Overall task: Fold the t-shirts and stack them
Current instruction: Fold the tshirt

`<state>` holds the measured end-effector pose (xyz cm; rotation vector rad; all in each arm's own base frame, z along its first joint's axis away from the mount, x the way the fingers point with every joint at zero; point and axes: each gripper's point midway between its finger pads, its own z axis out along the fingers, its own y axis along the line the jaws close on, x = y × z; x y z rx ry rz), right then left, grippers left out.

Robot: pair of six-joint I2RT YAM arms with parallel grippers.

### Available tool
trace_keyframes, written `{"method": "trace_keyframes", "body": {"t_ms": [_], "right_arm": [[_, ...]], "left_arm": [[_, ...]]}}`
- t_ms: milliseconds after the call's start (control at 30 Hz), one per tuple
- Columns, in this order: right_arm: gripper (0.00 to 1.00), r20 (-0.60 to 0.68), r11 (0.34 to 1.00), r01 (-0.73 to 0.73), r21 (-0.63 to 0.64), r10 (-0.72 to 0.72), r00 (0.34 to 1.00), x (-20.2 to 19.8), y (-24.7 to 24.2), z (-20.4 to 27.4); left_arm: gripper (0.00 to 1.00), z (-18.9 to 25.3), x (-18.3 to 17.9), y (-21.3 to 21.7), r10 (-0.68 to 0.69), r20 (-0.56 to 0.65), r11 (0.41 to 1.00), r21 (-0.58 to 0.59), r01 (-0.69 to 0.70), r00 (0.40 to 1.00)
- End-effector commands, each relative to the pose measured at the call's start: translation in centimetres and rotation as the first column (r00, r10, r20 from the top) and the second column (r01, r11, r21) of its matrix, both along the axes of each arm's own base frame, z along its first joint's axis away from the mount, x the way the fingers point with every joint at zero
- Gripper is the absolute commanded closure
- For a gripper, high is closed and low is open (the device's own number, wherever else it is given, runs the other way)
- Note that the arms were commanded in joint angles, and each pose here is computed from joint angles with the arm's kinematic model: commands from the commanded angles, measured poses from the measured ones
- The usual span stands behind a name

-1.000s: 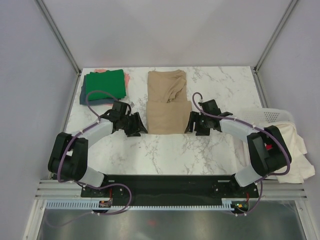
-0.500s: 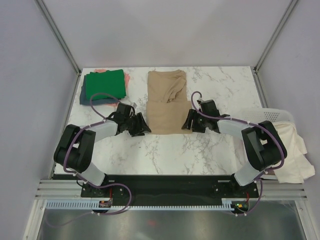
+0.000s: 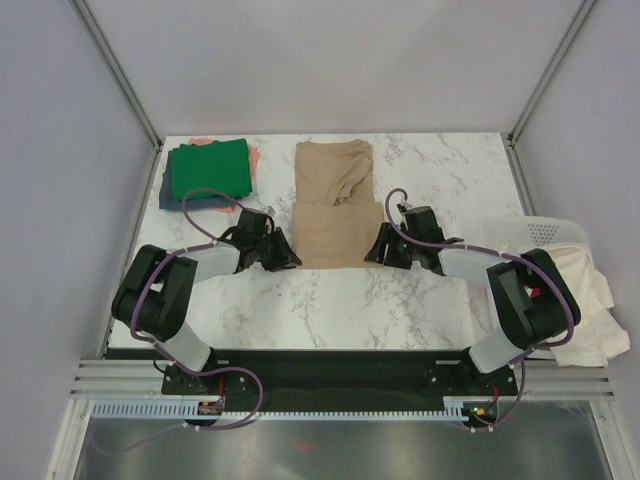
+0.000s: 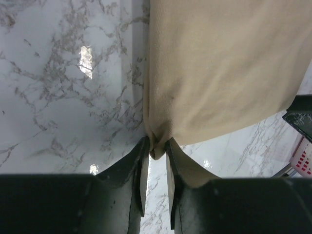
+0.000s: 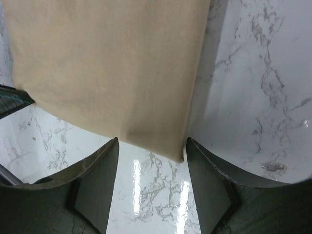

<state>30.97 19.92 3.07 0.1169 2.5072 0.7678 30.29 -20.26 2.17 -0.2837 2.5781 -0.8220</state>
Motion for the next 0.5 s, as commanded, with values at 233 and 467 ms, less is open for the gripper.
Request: {"method": "trace_keyframes", "body": {"t_ms": [233, 467], "right_arm": [[0.34, -0.121, 0.997, 0.028, -0.075, -0.037, 0.992, -4.4, -2.3, -2.9], [0.41, -0.124, 0.998, 0.045, -0.041, -0.050, 0.991, -4.3, -1.8, -3.7]], "left_arm": [[0.98, -1.1, 0.2, 0.2, 0.025, -0.003, 1.000, 0.010, -0.025, 1.000], [0.98, -1.0, 0.1, -0.1, 0.007, 0.004, 1.000, -0.002, -0.007, 1.000]]}}
